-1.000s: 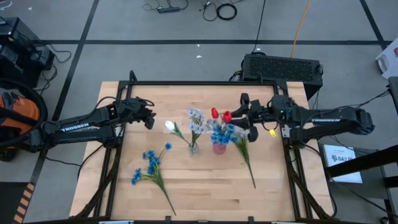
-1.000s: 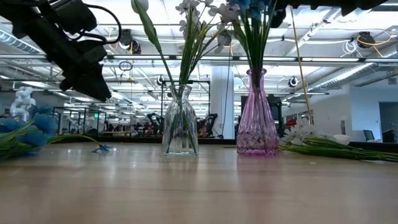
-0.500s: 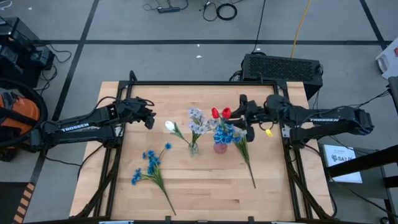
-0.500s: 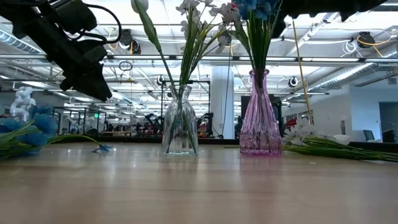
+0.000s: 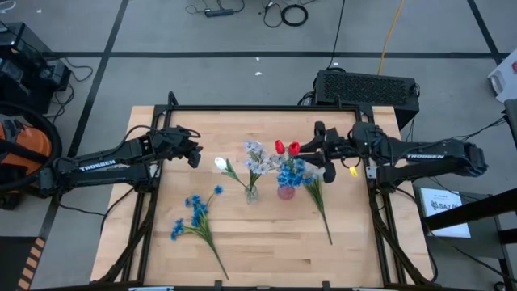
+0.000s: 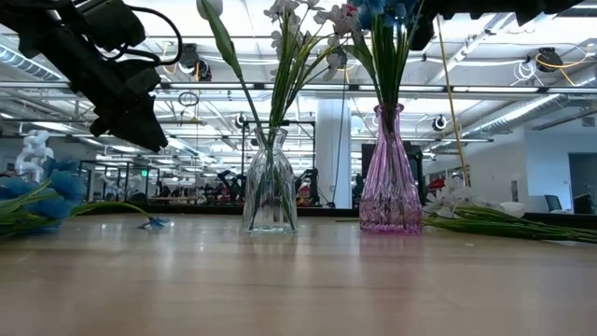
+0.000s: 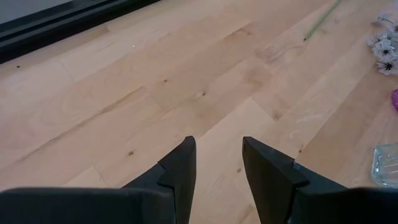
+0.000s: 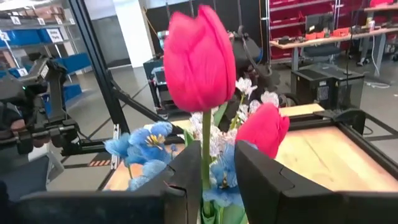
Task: Sort flowers into vase by color
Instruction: Put the red flower into the pink vase, then put the white flowers into the transparent vase
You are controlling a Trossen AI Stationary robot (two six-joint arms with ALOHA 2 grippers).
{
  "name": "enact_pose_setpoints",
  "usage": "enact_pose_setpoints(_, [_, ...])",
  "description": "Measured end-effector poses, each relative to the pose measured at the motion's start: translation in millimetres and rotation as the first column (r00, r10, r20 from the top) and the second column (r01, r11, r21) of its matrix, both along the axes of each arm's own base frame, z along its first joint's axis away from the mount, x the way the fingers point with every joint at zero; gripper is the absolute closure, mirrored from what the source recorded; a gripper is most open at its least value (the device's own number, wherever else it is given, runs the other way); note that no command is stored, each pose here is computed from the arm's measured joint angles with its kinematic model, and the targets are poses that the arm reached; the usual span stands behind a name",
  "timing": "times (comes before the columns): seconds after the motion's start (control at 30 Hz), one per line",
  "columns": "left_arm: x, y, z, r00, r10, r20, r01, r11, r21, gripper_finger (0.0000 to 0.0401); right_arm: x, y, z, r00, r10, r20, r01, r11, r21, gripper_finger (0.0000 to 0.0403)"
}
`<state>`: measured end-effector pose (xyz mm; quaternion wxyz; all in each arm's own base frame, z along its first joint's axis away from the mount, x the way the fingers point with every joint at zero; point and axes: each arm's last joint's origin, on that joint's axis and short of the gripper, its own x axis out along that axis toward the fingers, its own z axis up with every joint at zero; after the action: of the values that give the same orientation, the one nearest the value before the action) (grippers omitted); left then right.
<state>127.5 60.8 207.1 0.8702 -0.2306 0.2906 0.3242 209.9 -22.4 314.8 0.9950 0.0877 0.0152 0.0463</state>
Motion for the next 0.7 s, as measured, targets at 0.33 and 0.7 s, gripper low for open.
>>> enact_pose_setpoints(0.33, [0, 0, 0, 1.000, -0.004, -0.003, 0.004, 1.000, 0.005, 0.0264, -12, -11, -5, 0.981, -0.166, -0.096, 0.167, 0.986, -0.002, 0.0314])
enact_pose_setpoints(0.7, [0, 0, 0, 1.000, -0.003, -0.003, 0.003, 1.000, 0.004, 0.0264, -19, -31, -10, 0.763, -0.625, -0.166, 0.646, 0.732, 0.217, 0.0314])
